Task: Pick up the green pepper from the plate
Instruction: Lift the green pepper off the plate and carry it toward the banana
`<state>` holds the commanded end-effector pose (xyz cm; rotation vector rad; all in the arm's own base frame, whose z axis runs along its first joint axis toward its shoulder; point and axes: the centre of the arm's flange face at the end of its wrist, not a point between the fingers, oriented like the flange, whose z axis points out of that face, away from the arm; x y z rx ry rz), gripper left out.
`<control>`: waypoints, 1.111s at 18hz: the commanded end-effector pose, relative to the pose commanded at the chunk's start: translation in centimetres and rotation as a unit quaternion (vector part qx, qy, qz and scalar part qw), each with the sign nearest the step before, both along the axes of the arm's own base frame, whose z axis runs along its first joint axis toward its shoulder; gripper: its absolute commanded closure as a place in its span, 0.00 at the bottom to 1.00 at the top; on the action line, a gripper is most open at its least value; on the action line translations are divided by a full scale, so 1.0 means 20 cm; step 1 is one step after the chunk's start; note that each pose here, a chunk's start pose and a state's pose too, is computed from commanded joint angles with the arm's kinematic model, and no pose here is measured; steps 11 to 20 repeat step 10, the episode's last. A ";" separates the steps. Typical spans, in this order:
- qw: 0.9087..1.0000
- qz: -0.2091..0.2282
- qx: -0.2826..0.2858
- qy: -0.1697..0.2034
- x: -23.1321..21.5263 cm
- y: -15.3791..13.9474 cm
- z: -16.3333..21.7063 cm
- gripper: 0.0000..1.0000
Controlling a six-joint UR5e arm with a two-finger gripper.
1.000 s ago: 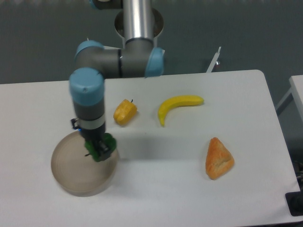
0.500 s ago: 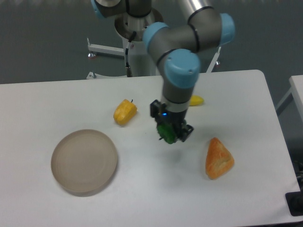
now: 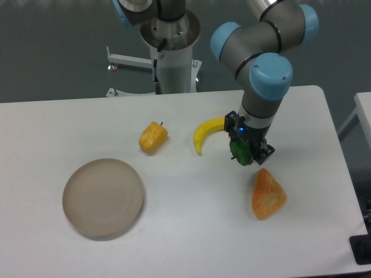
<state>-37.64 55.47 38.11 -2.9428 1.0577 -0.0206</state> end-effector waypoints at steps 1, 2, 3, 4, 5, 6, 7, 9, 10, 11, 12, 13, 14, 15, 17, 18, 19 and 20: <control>1.000 -0.004 -0.003 0.001 0.00 0.00 0.01 0.71; 1.000 -0.008 -0.001 0.003 -0.01 0.00 0.02 0.71; 1.000 -0.012 0.001 0.005 -0.01 0.00 0.03 0.71; 1.000 -0.017 0.001 0.005 -0.01 0.00 0.03 0.71; 1.000 -0.018 0.001 0.005 0.00 0.00 0.03 0.71; 1.000 -0.018 0.001 0.005 -0.01 0.00 0.03 0.71; 1.000 -0.018 0.001 0.005 -0.01 0.00 0.03 0.71; 1.000 -0.019 0.000 0.006 0.00 0.01 0.02 0.71; 1.000 -0.019 0.001 0.005 0.00 0.01 0.02 0.71; 1.000 -0.019 0.001 0.005 0.00 0.01 0.02 0.71; 1.000 -0.019 0.001 0.005 0.00 0.01 0.02 0.71; 1.000 -0.019 0.001 0.005 0.00 0.01 0.02 0.71; 1.000 -0.019 0.001 0.005 0.00 0.01 0.02 0.71; 1.000 -0.019 0.001 0.005 0.00 0.01 0.02 0.71; 1.000 -0.019 0.001 0.005 0.00 0.01 0.02 0.71; 1.000 -0.019 0.001 0.005 0.00 0.01 0.02 0.71; 1.000 -0.019 0.001 0.005 0.00 0.01 0.02 0.71; 1.000 -0.019 0.001 0.005 0.00 0.01 0.02 0.71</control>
